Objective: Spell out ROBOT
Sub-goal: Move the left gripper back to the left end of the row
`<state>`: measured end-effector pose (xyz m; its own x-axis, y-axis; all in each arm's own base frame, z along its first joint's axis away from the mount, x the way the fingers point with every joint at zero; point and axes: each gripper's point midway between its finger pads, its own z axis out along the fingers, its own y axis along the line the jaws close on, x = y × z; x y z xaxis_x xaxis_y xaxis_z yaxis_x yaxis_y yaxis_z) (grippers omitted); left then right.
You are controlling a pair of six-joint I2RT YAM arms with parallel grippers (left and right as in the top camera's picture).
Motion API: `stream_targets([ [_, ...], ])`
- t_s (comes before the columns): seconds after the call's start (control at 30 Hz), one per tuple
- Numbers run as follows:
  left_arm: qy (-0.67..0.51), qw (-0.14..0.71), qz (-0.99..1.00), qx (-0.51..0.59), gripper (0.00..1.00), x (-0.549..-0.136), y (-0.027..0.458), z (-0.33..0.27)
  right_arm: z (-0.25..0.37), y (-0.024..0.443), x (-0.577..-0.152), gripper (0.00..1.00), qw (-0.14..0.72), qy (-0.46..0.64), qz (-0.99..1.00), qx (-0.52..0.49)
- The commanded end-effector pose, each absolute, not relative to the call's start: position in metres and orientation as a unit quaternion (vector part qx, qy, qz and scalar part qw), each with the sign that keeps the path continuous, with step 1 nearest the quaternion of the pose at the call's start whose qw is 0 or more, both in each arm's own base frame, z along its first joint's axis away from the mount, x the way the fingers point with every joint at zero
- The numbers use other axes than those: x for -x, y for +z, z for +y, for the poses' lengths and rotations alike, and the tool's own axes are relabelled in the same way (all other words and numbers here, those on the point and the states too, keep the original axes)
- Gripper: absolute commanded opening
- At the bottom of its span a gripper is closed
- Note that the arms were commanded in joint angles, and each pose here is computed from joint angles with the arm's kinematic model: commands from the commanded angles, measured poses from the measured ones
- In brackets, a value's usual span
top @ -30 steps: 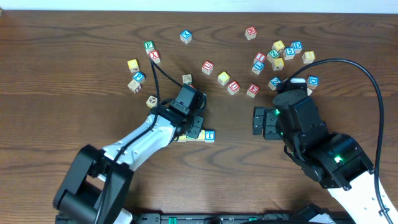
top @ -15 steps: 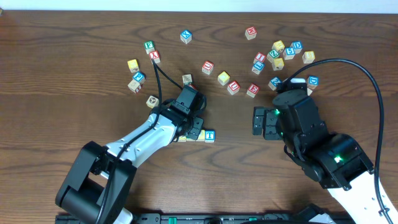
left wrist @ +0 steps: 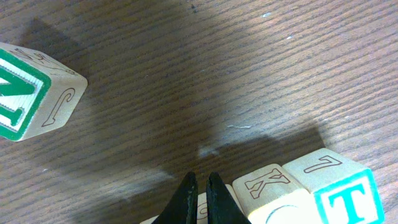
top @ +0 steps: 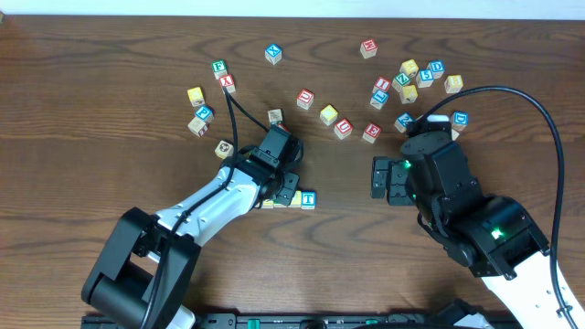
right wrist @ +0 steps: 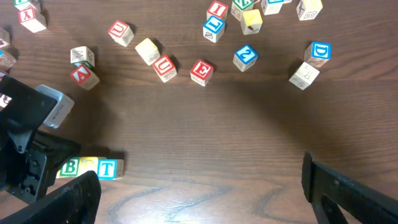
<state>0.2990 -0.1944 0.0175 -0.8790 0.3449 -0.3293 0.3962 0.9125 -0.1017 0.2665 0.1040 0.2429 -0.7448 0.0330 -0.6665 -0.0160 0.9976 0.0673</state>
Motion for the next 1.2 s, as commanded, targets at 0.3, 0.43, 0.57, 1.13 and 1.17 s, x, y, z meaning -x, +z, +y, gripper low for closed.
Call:
stream_targets([
  [0.3,-0.084,0.16,0.963,-0.199,0.07,-0.304,0.023,-0.199,0.102,0.242,-0.266,0.99,0.357,0.03,0.934,-0.004],
  [0.43,-0.084,0.159,0.963,-0.199,0.06,-0.303,0.023,-0.198,0.102,0.242,-0.266,0.99,0.357,0.03,0.934,-0.004],
  [0.57,-0.084,0.158,0.963,-0.199,0.07,-0.303,0.023,-0.198,0.102,0.242,-0.266,0.99,0.357,0.03,0.934,-0.004],
  [1.13,0.017,0.218,0.966,-0.138,0.07,-0.333,0.029,-0.164,0.102,0.242,-0.266,0.99,0.357,0.03,0.934,-0.004],
  [1.17,0.028,0.223,0.966,-0.124,0.07,-0.336,0.03,-0.158,0.102,0.242,-0.266,0.99,0.357,0.03,0.934,-0.004],
])
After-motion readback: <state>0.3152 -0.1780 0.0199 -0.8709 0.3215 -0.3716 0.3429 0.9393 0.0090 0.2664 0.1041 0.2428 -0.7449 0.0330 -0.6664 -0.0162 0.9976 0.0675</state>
